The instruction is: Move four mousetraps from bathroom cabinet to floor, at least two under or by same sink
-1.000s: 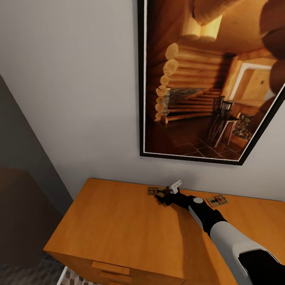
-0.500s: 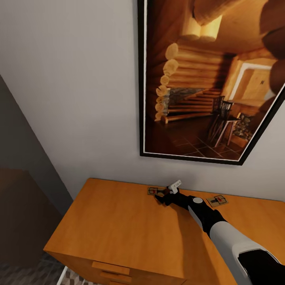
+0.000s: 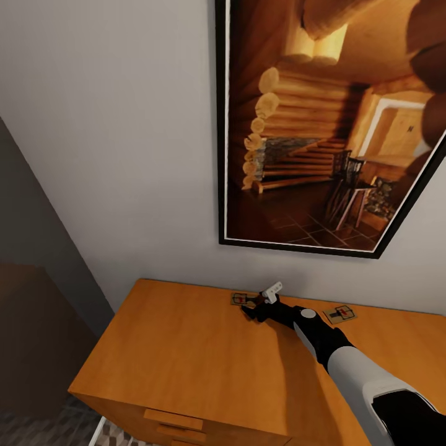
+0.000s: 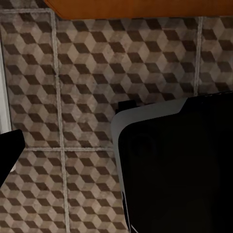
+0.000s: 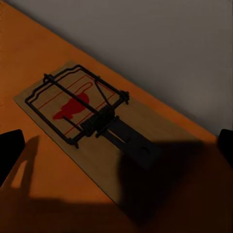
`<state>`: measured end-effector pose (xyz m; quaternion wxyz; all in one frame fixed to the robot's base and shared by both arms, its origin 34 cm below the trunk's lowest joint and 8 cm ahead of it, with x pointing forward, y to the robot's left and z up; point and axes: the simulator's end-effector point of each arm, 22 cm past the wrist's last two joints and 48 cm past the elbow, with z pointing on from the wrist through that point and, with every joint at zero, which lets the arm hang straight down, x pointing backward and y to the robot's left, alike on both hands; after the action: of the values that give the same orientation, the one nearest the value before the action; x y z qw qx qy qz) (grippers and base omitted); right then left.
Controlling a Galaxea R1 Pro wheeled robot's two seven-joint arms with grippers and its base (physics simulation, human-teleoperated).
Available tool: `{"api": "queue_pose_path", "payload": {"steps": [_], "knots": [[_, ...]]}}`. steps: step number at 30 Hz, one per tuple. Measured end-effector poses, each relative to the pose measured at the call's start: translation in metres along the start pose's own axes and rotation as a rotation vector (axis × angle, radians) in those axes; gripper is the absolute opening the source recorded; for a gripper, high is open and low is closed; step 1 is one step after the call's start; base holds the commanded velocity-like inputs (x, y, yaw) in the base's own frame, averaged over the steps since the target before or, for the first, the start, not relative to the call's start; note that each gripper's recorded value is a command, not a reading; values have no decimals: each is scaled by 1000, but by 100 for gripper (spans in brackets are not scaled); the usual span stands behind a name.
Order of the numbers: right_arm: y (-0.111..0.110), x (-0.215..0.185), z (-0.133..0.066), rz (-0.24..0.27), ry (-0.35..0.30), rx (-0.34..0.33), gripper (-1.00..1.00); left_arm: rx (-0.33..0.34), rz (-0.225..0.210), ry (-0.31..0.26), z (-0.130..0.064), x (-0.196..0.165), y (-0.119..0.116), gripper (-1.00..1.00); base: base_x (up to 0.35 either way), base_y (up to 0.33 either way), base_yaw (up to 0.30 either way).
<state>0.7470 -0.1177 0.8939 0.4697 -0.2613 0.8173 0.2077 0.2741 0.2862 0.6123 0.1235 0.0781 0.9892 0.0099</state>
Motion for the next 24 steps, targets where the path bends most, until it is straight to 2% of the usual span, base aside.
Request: {"api": "queue_pose_path", "payload": {"steps": [7,24], "knots": [[7,0,2,-30,10,-18,100,0,0,0,0,0,0,100,0,0,0],[10,1,3,-40,13,-26,100,0,0,0,0,0,0,100,0,0,0]]}}
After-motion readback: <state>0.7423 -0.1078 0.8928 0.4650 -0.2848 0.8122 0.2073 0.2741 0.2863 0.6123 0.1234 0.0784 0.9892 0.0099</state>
